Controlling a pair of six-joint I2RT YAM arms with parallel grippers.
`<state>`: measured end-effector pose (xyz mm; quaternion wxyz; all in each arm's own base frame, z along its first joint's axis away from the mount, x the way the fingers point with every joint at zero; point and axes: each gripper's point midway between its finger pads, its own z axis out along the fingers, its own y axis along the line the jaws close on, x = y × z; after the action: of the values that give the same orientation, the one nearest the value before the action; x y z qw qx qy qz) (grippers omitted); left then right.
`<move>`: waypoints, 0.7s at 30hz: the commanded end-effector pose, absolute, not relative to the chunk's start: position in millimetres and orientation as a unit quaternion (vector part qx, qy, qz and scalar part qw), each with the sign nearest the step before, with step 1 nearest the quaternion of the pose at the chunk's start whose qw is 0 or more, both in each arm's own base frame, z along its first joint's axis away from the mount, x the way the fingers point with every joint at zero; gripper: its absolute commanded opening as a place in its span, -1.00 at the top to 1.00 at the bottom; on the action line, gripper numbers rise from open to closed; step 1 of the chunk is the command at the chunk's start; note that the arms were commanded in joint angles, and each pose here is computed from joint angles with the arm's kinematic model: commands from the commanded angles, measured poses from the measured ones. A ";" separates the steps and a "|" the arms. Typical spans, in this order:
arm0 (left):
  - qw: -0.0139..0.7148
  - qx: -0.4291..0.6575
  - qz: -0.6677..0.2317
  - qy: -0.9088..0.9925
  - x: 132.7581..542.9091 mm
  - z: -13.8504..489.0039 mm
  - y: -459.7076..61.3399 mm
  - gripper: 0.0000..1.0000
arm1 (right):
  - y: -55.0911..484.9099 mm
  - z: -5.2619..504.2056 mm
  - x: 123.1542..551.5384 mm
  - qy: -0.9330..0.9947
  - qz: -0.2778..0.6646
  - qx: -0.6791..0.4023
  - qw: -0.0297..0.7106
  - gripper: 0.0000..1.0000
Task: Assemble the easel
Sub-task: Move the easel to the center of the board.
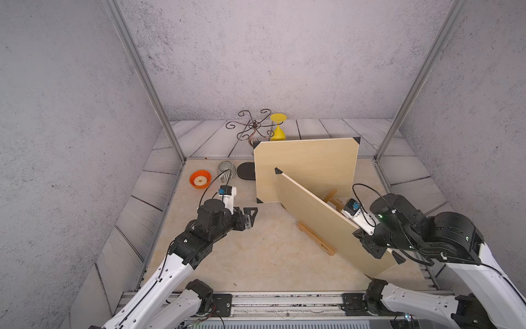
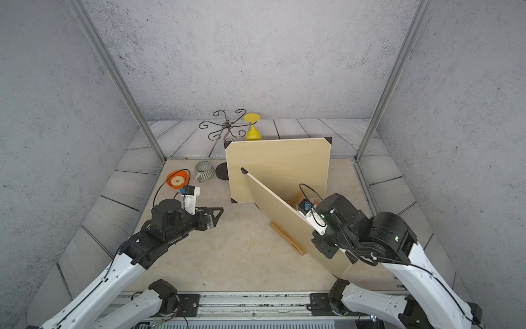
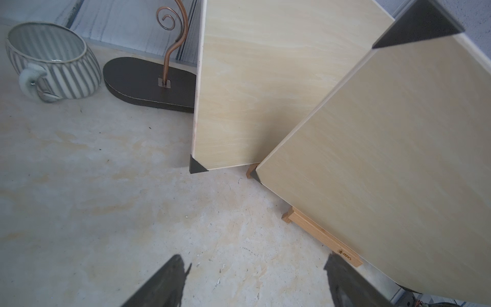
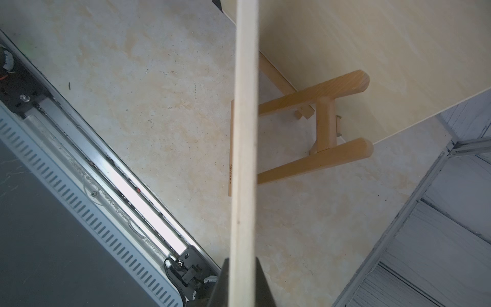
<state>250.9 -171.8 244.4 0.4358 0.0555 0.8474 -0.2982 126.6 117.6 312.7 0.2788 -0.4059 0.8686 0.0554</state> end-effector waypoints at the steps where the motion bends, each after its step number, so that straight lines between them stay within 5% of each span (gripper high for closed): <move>1: 0.445 0.072 -0.298 0.841 248.0 249.8 -173.7 -0.71 | 140.2 325.5 116.9 0.849 0.130 -0.417 0.296 1.00; 21: 0.463 0.039 -0.272 0.843 250.1 251.0 -157.1 -0.71 | 209.0 322.0 135.0 0.825 0.229 -0.423 0.296 1.00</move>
<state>251.4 -160.7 252.3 0.4603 0.0456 0.8414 -0.2795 126.9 184.8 310.0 0.2780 -0.4276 0.8395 0.1874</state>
